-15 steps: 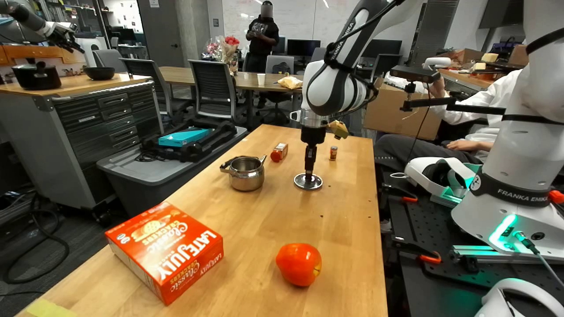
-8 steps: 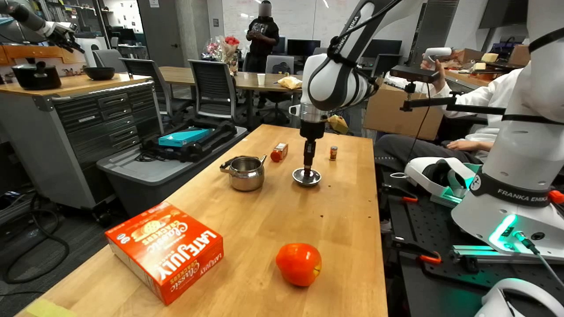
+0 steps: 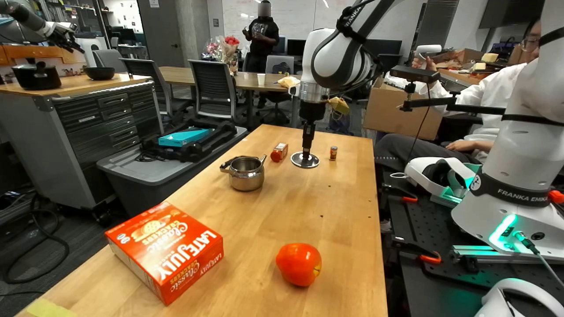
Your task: Cover the silver teapot with a silver lid
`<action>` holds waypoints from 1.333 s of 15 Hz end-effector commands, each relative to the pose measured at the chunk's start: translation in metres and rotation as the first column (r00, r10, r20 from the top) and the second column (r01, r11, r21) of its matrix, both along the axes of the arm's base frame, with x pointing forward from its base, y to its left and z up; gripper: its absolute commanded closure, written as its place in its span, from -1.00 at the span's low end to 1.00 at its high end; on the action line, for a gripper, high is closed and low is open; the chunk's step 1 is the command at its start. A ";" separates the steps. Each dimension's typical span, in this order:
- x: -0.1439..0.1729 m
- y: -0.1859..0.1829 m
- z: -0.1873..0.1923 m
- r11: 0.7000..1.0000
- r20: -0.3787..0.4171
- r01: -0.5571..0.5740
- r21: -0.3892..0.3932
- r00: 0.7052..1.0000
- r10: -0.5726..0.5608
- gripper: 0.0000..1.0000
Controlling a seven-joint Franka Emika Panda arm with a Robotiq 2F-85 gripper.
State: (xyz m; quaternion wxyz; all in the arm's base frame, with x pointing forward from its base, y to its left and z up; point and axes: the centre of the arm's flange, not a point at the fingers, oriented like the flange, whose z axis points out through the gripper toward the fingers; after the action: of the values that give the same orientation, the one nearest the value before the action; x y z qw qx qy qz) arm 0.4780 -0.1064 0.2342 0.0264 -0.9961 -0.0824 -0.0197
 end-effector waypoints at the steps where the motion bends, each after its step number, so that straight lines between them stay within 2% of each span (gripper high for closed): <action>1: 0.008 0.006 0.020 1.000 0.000 0.013 -0.014 1.000 -0.013 0.79; 9: 0.046 0.020 0.030 0.999 -0.001 0.026 0.018 1.000 -0.026 0.79; 16: 0.097 0.037 0.052 0.998 0.013 0.059 0.030 0.998 -0.060 0.79; 20: 0.126 0.048 0.046 0.997 0.033 0.075 0.036 0.997 -0.076 0.79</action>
State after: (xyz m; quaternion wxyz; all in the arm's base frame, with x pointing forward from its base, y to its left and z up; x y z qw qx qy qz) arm 0.5713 -0.0638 0.2849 0.0343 -0.9969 -0.0577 -0.0405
